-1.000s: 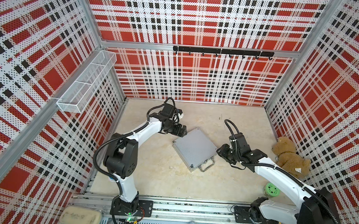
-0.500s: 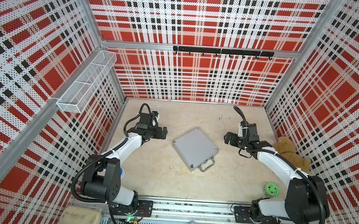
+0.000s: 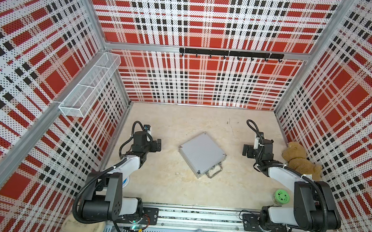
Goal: Close the poker set cases
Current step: Reset both arms
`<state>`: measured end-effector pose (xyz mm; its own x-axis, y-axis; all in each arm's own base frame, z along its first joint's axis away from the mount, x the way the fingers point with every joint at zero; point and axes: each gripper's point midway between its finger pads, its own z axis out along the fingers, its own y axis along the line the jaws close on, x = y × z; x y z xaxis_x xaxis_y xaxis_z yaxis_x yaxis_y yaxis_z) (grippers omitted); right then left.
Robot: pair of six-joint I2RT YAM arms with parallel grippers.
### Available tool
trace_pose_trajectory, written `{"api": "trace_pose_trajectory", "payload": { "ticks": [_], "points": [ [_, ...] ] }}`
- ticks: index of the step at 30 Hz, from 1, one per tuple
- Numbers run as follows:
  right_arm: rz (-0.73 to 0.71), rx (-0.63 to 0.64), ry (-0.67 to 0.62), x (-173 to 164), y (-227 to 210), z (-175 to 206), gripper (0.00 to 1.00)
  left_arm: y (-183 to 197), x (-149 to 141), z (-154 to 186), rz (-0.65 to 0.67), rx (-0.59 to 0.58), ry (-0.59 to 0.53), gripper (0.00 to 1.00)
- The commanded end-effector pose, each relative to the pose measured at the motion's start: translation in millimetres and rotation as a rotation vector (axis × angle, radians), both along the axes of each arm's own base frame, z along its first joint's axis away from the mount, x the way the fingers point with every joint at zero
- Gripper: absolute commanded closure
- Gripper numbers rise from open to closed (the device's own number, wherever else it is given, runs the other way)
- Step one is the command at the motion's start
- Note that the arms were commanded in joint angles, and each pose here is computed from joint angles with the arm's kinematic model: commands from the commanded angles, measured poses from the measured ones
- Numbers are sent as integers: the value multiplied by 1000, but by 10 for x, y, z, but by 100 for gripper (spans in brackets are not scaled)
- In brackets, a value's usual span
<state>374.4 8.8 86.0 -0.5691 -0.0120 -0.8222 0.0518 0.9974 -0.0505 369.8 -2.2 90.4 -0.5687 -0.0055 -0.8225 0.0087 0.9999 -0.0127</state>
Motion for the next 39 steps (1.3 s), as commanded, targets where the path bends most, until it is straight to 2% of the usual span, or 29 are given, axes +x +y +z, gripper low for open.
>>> {"api": "trace_pose_trajectory", "payload": {
  "ticks": [1, 4, 10, 18, 26, 30, 39],
  "points": [
    [27, -61, -233, 213, -21, 380, 0, 67, 144, 419, 21, 44, -251, 0],
    [61, -55, -236, 242, 33, 356, 0, 34, 155, 435, 4, 59, -289, 0],
    [82, -87, -324, 320, 42, 408, 0, -69, 263, 500, -20, 77, -350, 1],
    [75, -71, -402, 261, 3, 289, 0, -97, 333, 348, -6, 69, -392, 0],
    [63, -71, -359, 313, -14, 252, 0, -13, 394, 274, 40, 70, -370, 1],
    [58, -71, -362, 313, -25, 257, 0, -13, 389, 283, 77, 112, -371, 1],
    [56, -71, -363, 312, -29, 258, 0, -16, 387, 274, 76, 115, -368, 1]
  ]
}}
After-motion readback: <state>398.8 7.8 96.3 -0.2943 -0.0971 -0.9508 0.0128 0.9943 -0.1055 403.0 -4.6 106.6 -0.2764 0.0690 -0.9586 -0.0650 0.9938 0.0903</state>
